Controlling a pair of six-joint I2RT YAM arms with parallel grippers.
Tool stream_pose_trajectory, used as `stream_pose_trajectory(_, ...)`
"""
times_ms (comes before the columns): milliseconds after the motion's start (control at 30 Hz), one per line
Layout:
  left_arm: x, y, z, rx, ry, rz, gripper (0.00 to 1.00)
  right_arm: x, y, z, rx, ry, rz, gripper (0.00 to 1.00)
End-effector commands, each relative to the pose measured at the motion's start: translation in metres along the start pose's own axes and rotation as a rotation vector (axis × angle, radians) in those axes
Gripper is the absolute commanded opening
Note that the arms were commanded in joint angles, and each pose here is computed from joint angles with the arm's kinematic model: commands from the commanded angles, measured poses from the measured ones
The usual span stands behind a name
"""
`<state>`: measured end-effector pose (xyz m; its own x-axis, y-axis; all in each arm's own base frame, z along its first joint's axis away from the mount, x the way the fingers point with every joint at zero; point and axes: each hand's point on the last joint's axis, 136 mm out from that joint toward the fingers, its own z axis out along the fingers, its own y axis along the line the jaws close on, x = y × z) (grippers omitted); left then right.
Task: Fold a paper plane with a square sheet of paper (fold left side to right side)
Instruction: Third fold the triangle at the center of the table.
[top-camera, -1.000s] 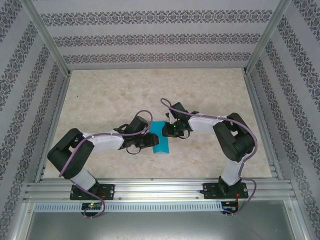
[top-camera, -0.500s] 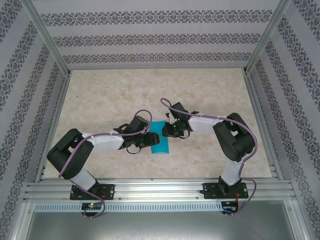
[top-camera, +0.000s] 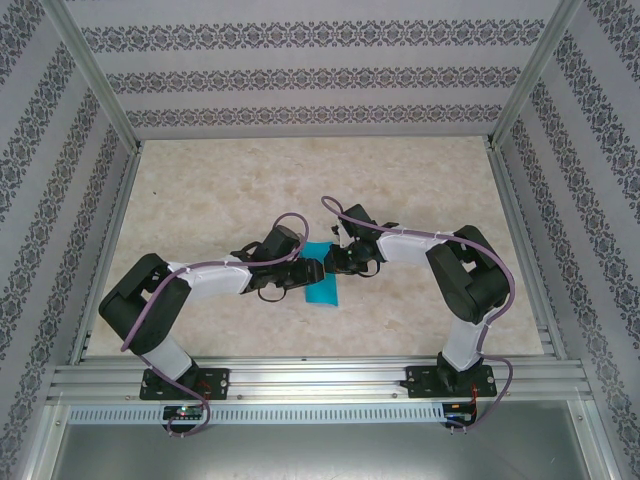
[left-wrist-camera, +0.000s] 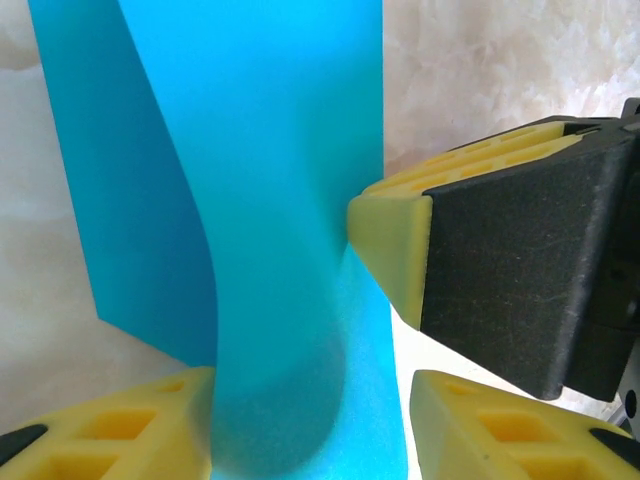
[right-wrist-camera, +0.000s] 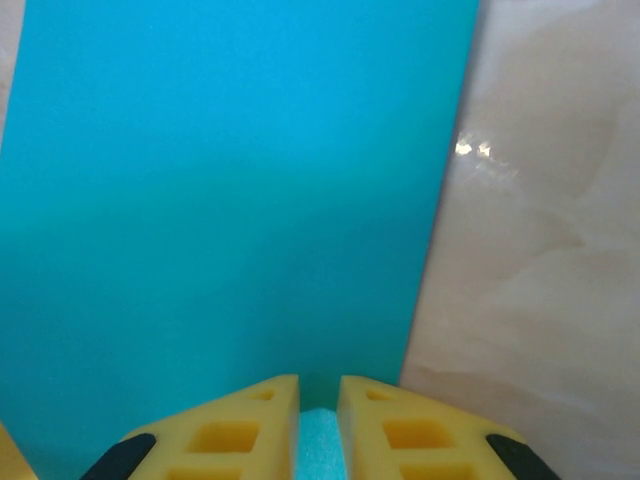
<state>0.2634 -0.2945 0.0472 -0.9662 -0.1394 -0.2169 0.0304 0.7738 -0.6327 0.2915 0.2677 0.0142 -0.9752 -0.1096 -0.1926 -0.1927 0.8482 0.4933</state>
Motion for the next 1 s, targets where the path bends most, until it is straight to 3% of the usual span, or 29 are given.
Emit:
stream_pose_trajectory(0,-0.009,-0.012,-0.002,0.016,-0.029,0.043,0.53,0.007,-0.017,0.008,0.055,0.034,0.008,0.2)
stream_pose_trajectory(333,-0.012,-0.013,-0.012,0.003,-0.046,0.061,0.53,0.007,-0.018,0.008,0.056,0.034,0.009,0.2)
stream_pose_trajectory(833,-0.03,-0.014,-0.001,0.034,-0.03,0.067,0.53,0.007,-0.017,0.007,0.052,0.037,0.011,0.2)
stream_pose_trajectory(967,-0.03,-0.009,0.002,0.01,-0.022,0.055,0.47,0.007,-0.016,0.007,0.053,0.034,0.01,0.2)
